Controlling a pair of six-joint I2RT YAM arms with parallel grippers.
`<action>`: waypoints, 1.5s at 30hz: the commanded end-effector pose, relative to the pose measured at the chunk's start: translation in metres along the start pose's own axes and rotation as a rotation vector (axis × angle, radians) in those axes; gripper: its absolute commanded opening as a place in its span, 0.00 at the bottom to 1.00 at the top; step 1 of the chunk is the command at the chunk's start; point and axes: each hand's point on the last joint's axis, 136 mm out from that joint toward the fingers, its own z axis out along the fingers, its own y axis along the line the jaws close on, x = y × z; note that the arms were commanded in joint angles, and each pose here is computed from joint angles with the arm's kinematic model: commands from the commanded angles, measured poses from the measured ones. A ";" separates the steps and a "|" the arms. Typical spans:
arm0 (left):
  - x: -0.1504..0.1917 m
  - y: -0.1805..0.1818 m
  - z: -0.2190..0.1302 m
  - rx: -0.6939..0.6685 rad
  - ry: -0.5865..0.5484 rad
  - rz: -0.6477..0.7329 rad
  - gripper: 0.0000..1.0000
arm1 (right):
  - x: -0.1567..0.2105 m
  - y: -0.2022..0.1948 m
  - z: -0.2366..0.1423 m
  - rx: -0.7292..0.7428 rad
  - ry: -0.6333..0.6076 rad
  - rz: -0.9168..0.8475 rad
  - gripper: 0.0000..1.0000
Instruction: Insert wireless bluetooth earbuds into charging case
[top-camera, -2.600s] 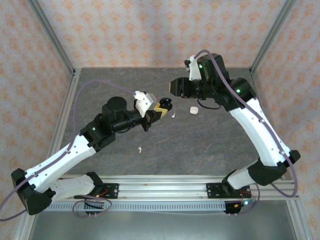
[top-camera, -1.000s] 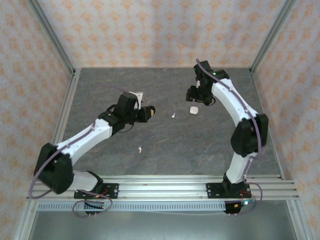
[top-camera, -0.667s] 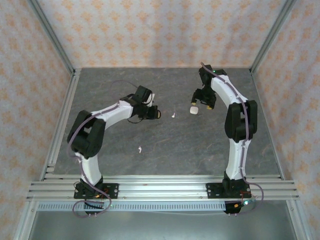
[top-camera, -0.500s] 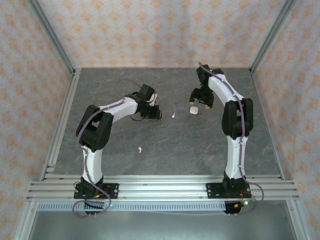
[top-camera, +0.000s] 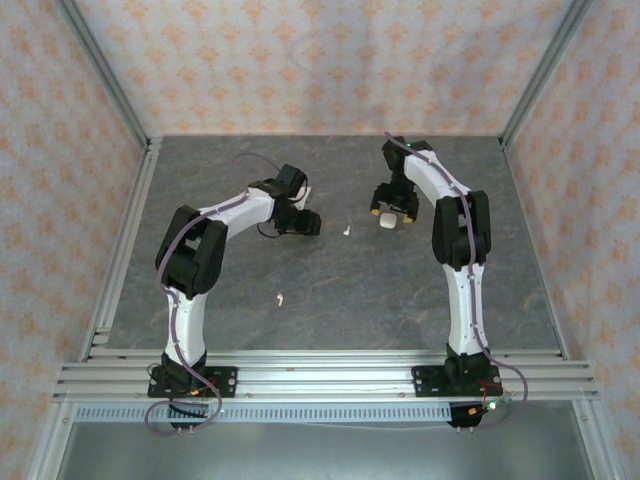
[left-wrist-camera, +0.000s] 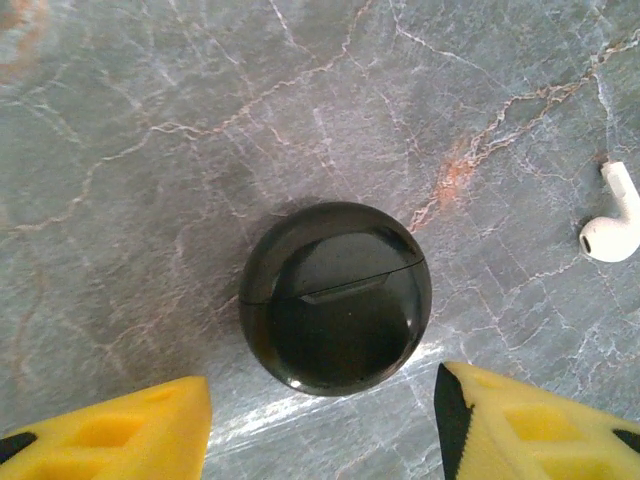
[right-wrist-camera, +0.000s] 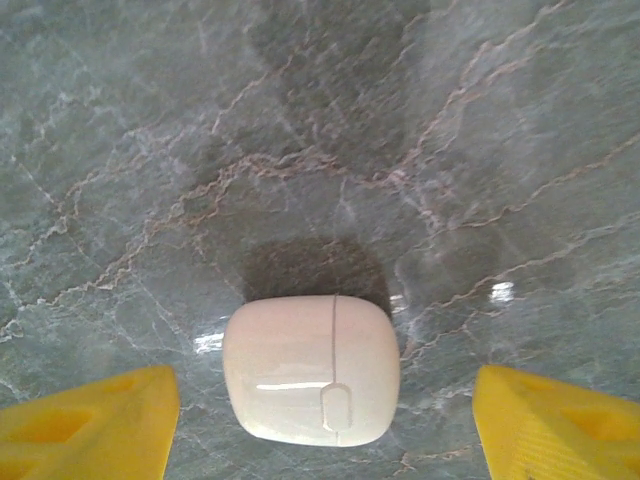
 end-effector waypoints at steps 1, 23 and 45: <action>-0.012 0.003 -0.030 -0.037 -0.063 0.034 0.59 | 0.007 0.001 0.008 0.047 0.028 -0.025 0.76; 0.008 -0.005 -0.085 0.003 -0.153 0.039 0.58 | 0.035 -0.011 0.000 0.108 0.001 -0.233 0.48; 0.070 0.007 -0.109 0.037 -0.211 0.023 0.56 | 0.235 0.050 0.027 0.032 0.158 -0.909 0.45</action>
